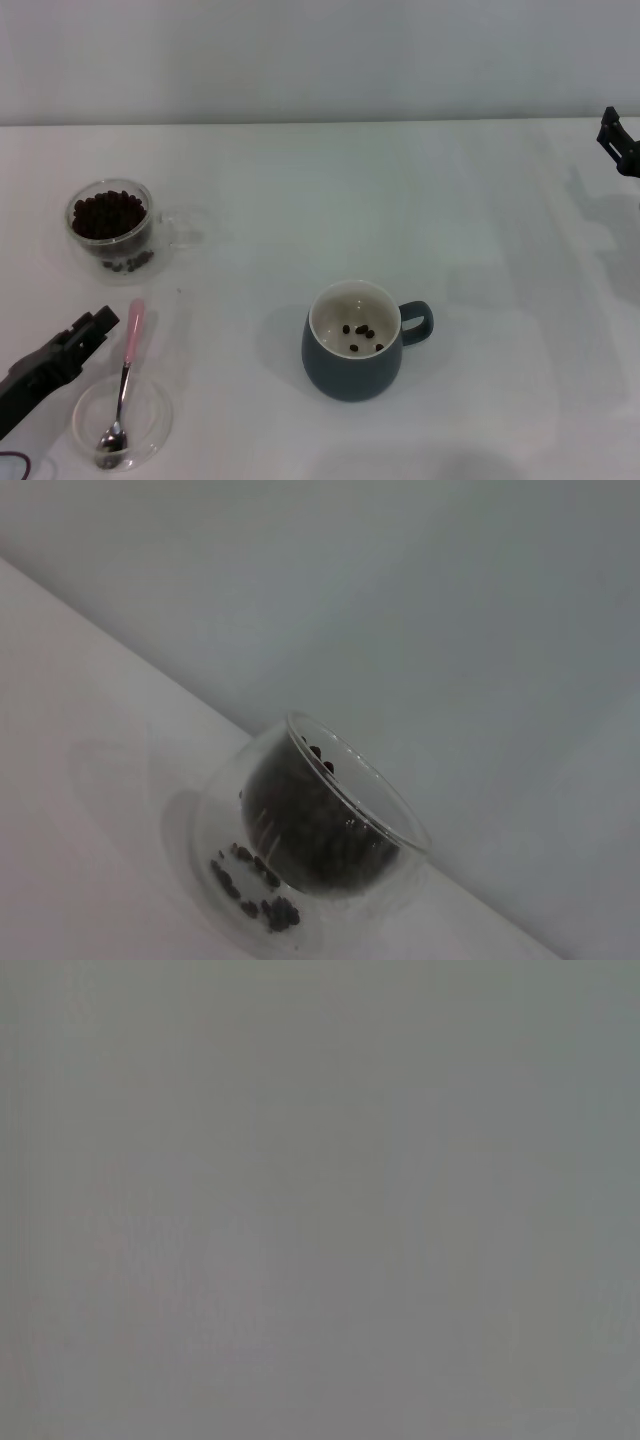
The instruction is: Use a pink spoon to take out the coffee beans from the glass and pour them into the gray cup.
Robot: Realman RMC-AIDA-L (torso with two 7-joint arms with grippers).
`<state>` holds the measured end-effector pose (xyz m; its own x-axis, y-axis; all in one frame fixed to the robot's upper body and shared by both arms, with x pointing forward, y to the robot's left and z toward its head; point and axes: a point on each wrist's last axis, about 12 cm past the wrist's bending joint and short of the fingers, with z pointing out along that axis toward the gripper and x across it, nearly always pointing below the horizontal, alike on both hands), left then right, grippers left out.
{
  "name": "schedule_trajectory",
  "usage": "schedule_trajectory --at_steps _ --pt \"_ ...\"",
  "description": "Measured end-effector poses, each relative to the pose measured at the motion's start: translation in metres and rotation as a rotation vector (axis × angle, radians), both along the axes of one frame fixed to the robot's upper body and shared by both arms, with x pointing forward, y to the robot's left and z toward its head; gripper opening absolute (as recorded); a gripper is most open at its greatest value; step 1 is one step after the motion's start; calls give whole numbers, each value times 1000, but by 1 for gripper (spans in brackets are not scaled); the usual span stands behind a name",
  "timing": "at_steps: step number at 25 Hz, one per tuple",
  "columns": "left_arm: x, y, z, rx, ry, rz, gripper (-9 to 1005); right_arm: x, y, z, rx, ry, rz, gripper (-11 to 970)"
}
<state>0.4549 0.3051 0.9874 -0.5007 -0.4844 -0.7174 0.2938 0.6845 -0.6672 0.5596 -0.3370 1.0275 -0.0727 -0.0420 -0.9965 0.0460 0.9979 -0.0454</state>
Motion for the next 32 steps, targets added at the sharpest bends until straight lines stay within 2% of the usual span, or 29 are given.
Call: schedule_trajectory --at_steps 9,15,17,20,22,26,29,32 --pt "3 5 0 28 -25 53 456 -2 -3 -1 -3 5 -5 874" --pt "-2 15 3 91 -122 161 686 -3 -3 -2 -3 8 -8 874" --pt "-3 18 4 125 -164 207 868 -4 -3 -2 -3 8 -8 874" --pt "-5 25 6 214 -243 300 868 -4 -3 -3 -2 9 -8 874" --pt "-7 30 8 312 -299 351 868 -4 -3 -3 -1 10 -8 874" --pt "-1 37 10 471 -354 408 867 -3 -1 -2 -12 9 -4 874" --pt "6 40 12 579 -386 424 865 -1 2 -1 -97 10 10 874" --pt "15 44 17 623 -409 467 861 -1 5 -3 -176 16 19 874"
